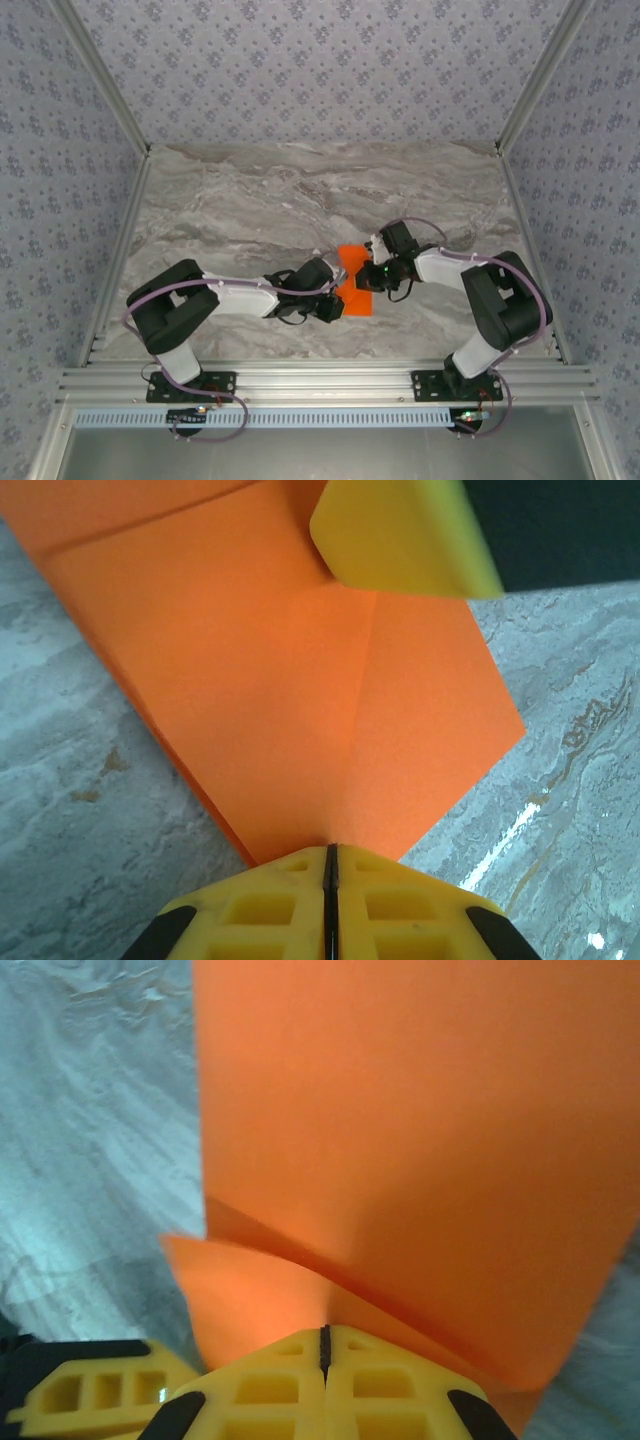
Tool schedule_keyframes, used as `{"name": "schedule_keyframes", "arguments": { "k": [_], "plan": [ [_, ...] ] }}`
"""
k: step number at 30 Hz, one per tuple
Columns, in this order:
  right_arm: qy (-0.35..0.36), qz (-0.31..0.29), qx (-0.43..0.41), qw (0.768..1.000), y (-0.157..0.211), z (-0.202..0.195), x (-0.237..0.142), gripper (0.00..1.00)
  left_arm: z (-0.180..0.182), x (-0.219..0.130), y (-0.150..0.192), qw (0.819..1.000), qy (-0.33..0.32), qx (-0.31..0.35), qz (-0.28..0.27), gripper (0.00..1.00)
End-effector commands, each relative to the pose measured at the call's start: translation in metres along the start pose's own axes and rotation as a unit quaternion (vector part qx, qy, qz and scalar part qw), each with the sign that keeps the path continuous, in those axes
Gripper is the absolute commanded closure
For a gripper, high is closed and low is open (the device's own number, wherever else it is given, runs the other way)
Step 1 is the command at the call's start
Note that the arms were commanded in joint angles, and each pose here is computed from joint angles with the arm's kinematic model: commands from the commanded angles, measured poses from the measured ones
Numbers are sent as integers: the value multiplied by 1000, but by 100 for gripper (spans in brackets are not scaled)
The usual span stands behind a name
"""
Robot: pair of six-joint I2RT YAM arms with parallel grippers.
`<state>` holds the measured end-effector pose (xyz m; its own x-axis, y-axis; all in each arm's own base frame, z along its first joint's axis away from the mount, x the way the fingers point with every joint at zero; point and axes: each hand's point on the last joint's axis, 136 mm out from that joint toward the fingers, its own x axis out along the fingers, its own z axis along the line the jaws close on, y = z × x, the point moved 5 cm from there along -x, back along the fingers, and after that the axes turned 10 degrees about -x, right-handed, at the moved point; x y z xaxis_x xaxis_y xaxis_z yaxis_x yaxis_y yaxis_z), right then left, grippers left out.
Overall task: Fold a paper plane with a square sheet of paper (fold left side to right side)
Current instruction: Fold the triangle a second time at the center of the table.
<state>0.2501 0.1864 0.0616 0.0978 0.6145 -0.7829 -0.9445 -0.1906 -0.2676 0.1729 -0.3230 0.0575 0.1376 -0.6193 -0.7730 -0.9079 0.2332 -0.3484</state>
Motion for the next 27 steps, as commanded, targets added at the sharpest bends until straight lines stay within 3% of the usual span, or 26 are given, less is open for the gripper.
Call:
{"name": "schedule_keyframes", "arguments": {
  "k": [1,10,21,27],
  "plan": [
    [34,21,2,999,3,-18,0,100,28,5,28,996,-63,-21,57,91],
    [64,49,18,997,14,-39,-3,100,28,6,28,996,-63,-18,61,91],
    [-3,6,45,999,9,-40,-17,100,28,6,28,996,-64,-16,63,91],
    [21,-6,39,999,6,-39,-31,100,23,6,24,997,-57,-8,60,91]
  ]
}}
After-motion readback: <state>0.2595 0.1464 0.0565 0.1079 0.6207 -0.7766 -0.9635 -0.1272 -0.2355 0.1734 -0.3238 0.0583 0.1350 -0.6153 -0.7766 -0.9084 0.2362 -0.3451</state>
